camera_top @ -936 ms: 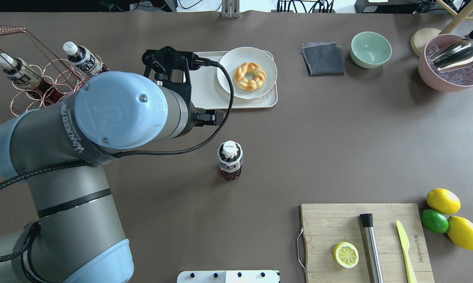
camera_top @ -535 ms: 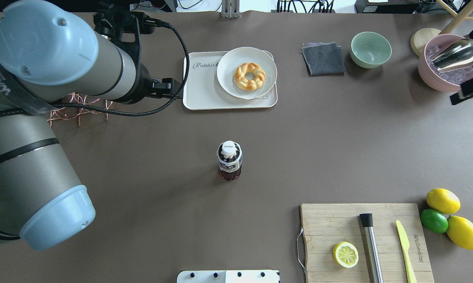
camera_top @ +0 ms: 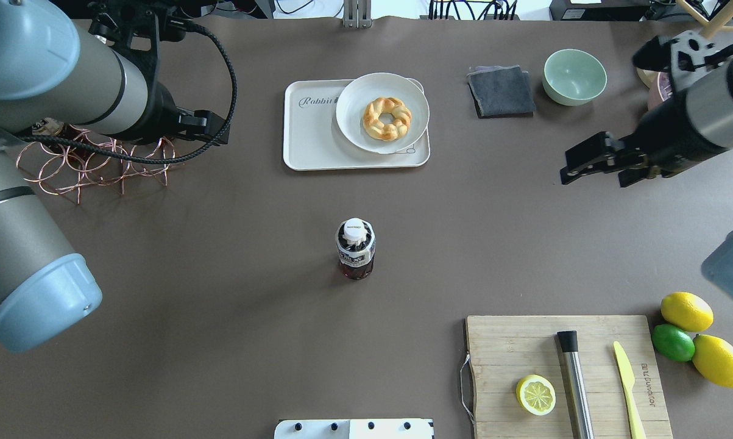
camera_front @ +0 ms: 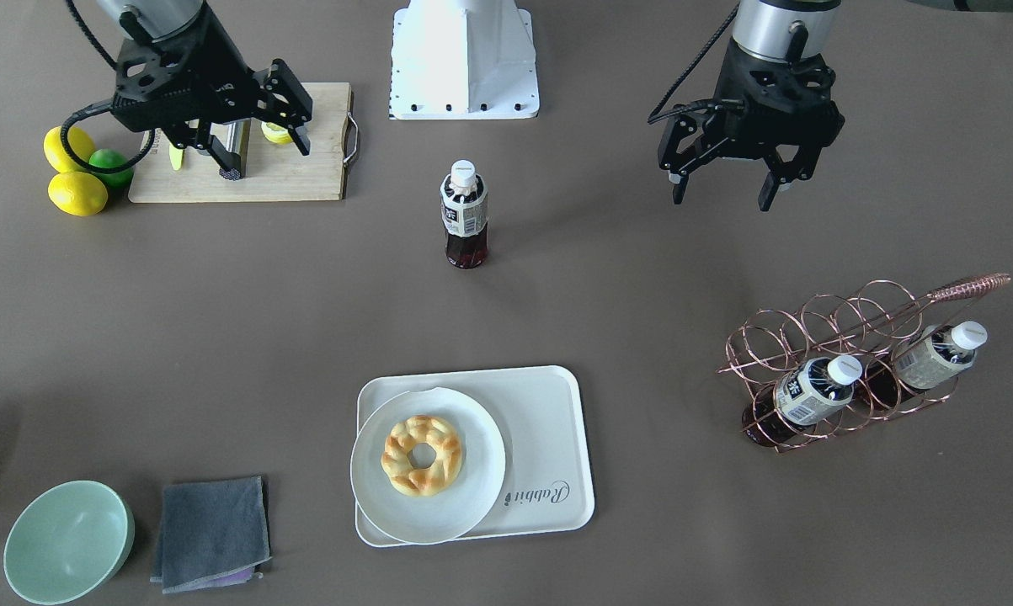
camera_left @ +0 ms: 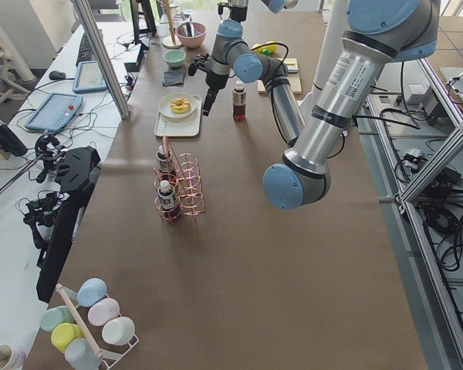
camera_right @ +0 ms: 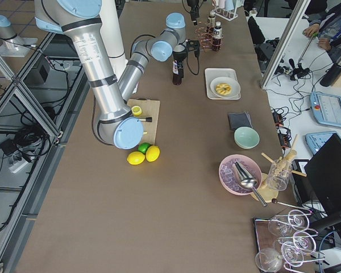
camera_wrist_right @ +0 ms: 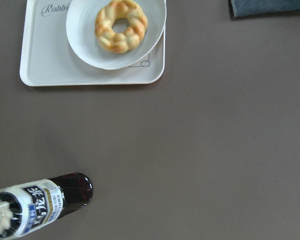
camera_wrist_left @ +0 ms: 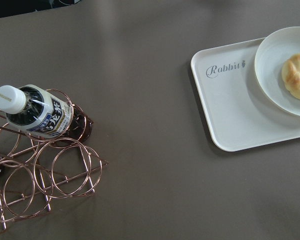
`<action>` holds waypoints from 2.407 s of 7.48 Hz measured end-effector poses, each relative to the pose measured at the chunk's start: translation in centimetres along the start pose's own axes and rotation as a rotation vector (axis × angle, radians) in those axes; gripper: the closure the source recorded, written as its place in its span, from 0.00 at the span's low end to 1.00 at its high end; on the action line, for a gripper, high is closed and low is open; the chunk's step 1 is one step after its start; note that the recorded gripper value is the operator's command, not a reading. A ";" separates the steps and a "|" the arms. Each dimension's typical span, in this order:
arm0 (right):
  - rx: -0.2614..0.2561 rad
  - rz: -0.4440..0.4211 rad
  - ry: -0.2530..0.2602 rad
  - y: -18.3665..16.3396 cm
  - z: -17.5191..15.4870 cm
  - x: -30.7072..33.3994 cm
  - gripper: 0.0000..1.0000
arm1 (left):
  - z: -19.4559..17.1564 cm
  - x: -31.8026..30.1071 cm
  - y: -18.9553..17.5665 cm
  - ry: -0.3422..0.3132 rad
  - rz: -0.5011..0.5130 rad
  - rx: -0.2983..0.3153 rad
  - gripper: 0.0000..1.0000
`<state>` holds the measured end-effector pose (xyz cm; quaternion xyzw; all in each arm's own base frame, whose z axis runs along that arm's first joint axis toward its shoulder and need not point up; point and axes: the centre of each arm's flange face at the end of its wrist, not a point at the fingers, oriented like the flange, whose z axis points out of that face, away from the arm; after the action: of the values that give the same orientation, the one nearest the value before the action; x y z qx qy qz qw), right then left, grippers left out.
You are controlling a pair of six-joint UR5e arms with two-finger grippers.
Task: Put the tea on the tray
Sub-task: 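Withdraw the left arm toward the rack while the right arm reaches to the bottle, then grasp the tea bottle by its cap with the right gripper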
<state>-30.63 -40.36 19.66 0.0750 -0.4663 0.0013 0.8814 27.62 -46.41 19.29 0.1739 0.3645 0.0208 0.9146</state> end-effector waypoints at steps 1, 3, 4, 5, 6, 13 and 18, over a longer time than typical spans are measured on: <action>0.007 0.029 0.012 -0.3 1.4 -3.6 0.06 | 0.3 -1.5 -0.1 -0.007 0.012 -0.015 0.03; -0.005 0.084 0.017 -1.0 4.0 -10.5 0.10 | 1.0 -4.5 -0.1 -0.027 0.047 -0.044 0.03; -0.017 0.096 0.017 -1.1 5.0 -12.9 0.10 | 1.1 -6.2 -0.3 -0.032 0.061 -0.061 0.03; -0.011 0.106 0.024 -0.9 5.7 -14.4 0.10 | 1.3 -7.8 -0.4 -0.033 0.076 -0.076 0.03; 0.000 0.105 0.042 -0.2 6.5 -15.4 0.10 | 1.4 -9.0 -0.2 -0.015 0.085 -0.090 0.03; -0.008 0.091 0.144 3.5 9.7 -21.3 0.21 | 2.6 -11.7 2.1 0.054 0.099 -0.088 0.03; 0.003 0.080 0.152 2.9 9.9 -22.1 0.33 | 2.4 -12.1 2.6 0.053 0.097 -0.089 0.03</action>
<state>-51.41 -37.33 7.37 0.0576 -0.4006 0.0429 0.9135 20.64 -46.66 29.77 0.1500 0.3786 0.0860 0.9093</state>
